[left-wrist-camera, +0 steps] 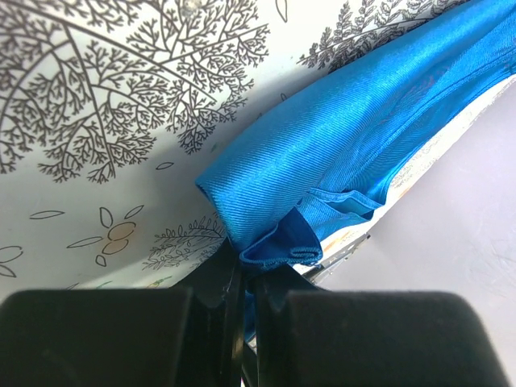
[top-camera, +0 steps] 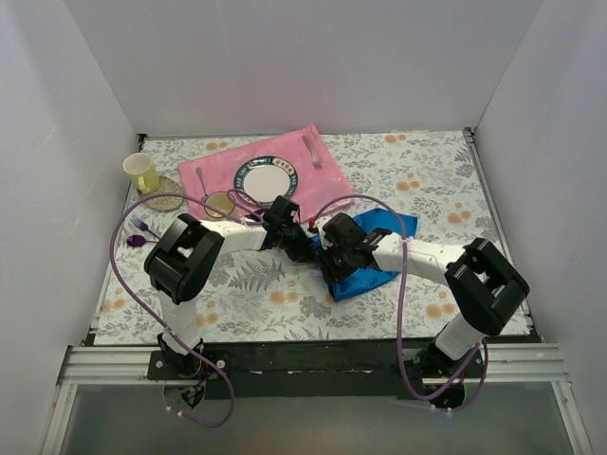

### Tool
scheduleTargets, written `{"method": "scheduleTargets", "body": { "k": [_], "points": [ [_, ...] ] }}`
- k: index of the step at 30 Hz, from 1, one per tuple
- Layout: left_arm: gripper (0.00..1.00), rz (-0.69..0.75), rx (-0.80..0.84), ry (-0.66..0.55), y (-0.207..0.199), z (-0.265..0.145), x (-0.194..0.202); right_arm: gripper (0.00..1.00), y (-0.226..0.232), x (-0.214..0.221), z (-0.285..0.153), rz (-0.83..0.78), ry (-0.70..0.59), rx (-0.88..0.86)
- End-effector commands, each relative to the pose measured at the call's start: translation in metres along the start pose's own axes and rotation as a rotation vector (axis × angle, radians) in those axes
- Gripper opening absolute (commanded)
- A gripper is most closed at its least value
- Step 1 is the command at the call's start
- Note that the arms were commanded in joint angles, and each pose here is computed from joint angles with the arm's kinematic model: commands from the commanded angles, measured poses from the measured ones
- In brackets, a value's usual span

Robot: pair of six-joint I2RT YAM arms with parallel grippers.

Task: Fold the napkin, place the utensils inside, and roll it up
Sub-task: Roll the napkin with the utensil

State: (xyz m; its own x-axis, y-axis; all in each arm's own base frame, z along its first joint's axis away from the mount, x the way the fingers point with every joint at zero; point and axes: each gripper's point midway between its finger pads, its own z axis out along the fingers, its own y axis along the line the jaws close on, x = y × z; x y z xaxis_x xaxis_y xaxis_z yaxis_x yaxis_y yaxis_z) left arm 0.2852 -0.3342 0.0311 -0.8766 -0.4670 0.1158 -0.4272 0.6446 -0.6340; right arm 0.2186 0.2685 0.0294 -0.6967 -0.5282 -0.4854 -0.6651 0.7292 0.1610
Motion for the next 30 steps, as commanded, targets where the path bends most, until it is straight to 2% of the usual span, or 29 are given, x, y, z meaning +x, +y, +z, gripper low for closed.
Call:
{"method": "scheduleTargets", "body": {
  "k": [1,3,8,11,14,18,21,30],
  "points": [
    [0.0,-0.008,-0.053,-0.011,0.01,0.004,-0.001,0.54,-0.003,-0.007,-0.026,-0.051,-0.016,0.1],
    [0.0,-0.014,-0.048,0.003,0.009,0.003,0.002,0.6,-0.001,-0.004,-0.027,-0.074,-0.013,0.141],
    [0.0,-0.027,-0.038,0.023,0.007,-0.001,0.006,0.62,0.006,0.011,-0.02,-0.111,-0.003,0.195],
    [0.0,-0.031,-0.029,0.042,0.007,-0.003,0.011,0.7,0.01,0.011,-0.017,-0.13,-0.013,0.245],
    [0.0,-0.035,-0.017,0.049,0.005,-0.005,0.012,0.7,0.012,0.012,-0.011,-0.139,-0.026,0.296],
    [0.0,-0.036,-0.008,0.049,0.003,-0.009,0.014,0.66,-0.001,0.017,-0.008,-0.162,-0.014,0.451],
    [0.0,-0.044,-0.011,0.053,0.005,-0.01,0.015,0.6,-0.003,0.022,-0.004,-0.18,-0.017,0.508],
    [0.0,-0.067,0.005,0.077,0.009,-0.013,0.02,0.52,-0.017,0.034,-0.008,-0.213,-0.038,0.708]
  ]
}}
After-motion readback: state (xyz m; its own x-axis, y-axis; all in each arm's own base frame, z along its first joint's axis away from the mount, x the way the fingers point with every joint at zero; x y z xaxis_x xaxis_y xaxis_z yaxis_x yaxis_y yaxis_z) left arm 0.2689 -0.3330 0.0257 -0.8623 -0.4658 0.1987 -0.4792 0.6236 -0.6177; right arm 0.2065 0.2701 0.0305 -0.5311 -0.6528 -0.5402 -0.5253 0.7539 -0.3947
